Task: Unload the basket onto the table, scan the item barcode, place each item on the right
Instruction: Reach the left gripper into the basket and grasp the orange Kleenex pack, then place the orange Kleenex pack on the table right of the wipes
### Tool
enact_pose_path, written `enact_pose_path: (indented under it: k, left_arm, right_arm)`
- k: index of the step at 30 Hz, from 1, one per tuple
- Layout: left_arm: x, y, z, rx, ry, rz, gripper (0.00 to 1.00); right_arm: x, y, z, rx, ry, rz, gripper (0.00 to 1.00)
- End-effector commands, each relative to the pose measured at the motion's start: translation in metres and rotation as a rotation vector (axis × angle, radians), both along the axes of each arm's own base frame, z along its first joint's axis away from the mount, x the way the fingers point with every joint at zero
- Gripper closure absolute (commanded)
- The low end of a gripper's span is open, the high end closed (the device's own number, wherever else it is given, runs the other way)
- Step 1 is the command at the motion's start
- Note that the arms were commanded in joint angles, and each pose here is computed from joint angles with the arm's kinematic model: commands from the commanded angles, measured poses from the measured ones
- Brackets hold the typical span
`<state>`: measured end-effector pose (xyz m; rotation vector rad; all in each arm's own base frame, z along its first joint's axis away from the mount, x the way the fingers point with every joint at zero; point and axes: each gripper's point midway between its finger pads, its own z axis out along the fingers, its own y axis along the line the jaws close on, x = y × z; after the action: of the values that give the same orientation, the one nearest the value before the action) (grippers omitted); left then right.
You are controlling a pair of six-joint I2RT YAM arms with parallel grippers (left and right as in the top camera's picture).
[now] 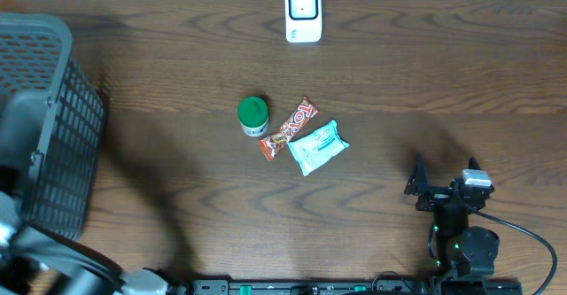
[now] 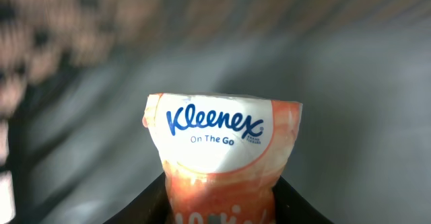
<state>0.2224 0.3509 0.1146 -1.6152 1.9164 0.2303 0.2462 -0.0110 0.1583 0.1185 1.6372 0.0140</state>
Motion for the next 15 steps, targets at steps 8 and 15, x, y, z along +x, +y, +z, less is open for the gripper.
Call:
enact_pose_path:
  k: [8,15]
  left_arm:
    - [0.057,-0.165,0.385,0.321,-0.994,-0.565,0.61]
    - [0.079,-0.381,0.337,-0.066,-0.893,-1.207,0.61]
  right_arm:
    - [0.0,0.001,-0.001,-0.013,0.0,0.005,0.01]
    - [0.0,0.001,-0.001,-0.013,0.0,0.005,0.01]
